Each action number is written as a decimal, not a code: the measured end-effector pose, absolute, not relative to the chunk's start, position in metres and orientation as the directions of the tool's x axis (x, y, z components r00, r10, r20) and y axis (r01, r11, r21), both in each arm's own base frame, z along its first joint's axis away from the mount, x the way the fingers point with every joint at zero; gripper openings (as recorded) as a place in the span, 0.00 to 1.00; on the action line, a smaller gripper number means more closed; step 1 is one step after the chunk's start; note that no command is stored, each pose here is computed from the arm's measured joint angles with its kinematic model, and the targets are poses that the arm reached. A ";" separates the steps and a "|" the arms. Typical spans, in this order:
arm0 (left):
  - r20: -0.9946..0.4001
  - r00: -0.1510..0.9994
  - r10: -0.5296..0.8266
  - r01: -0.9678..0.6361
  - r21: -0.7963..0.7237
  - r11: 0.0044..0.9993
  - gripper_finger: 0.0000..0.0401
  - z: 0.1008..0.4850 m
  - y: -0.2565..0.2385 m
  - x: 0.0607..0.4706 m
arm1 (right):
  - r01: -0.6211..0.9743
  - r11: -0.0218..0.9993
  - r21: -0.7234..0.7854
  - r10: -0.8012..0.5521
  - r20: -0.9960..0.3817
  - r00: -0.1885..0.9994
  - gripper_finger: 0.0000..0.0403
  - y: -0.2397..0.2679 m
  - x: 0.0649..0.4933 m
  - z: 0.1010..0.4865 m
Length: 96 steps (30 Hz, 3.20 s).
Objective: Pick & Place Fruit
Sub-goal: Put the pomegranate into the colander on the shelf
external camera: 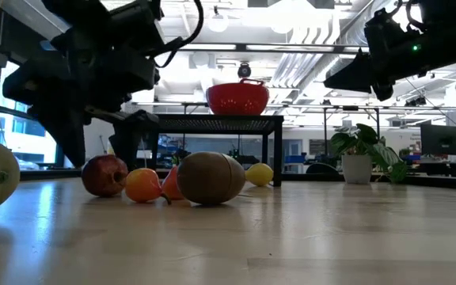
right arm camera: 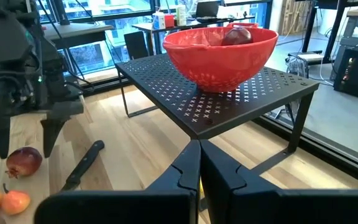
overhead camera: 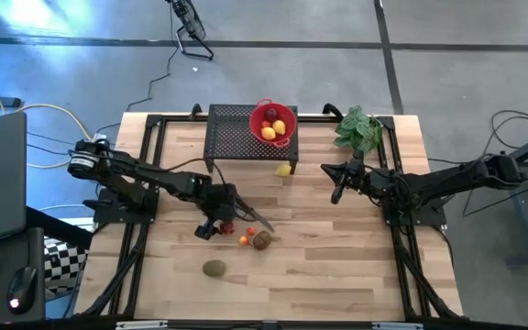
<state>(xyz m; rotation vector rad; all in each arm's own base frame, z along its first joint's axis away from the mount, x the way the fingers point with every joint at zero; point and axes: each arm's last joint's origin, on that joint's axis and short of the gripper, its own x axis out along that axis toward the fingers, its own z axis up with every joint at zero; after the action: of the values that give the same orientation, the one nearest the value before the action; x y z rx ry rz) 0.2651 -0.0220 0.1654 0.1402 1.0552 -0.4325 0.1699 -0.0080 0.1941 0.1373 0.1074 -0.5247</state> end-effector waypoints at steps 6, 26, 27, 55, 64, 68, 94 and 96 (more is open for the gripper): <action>-0.887 0.356 -0.294 0.421 -0.128 0.898 0.81 0.150 -0.028 0.268 | 0.505 0.857 0.098 -0.491 -0.141 0.860 0.01 -0.008 0.170 0.194; -0.873 0.390 -0.294 0.424 -0.113 0.899 0.81 0.150 -0.027 0.273 | 0.506 0.857 0.092 -0.491 -0.150 0.858 0.01 -0.008 0.170 0.193; -0.872 0.391 -0.294 0.425 -0.113 0.898 0.81 0.150 -0.027 0.273 | 0.507 0.857 0.090 -0.491 -0.152 0.858 0.01 -0.008 0.170 0.193; -0.871 0.394 -0.295 0.427 -0.111 0.897 0.70 0.150 -0.027 0.273 | 0.507 0.857 0.088 -0.491 -0.156 0.857 0.01 -0.008 0.170 0.192; -0.875 0.396 -0.279 0.418 -0.099 0.903 0.61 0.150 -0.027 0.273 | 0.507 0.857 0.088 -0.491 -0.156 0.857 0.01 -0.008 0.170 0.192; -0.875 0.396 -0.279 0.400 -0.109 0.910 0.58 0.150 -0.027 0.273 | 0.507 0.857 0.085 -0.491 -0.160 0.857 0.01 -0.008 0.169 0.192; -0.856 0.450 -0.254 0.339 -0.099 0.936 0.54 0.171 -0.026 0.271 | 0.505 0.861 0.067 -0.488 -0.177 0.855 0.01 -0.008 0.169 0.190; -0.856 0.467 -0.222 0.320 -0.070 0.945 0.54 0.182 -0.025 0.272 | 0.505 0.861 0.066 -0.488 -0.178 0.855 0.01 -0.008 0.169 0.190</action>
<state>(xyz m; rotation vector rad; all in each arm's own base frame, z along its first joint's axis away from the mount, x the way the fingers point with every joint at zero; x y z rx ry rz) 0.2720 -0.0250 0.1820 0.1054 1.0335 -0.3332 0.1691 -0.0079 0.1897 0.1123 0.1575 -0.5230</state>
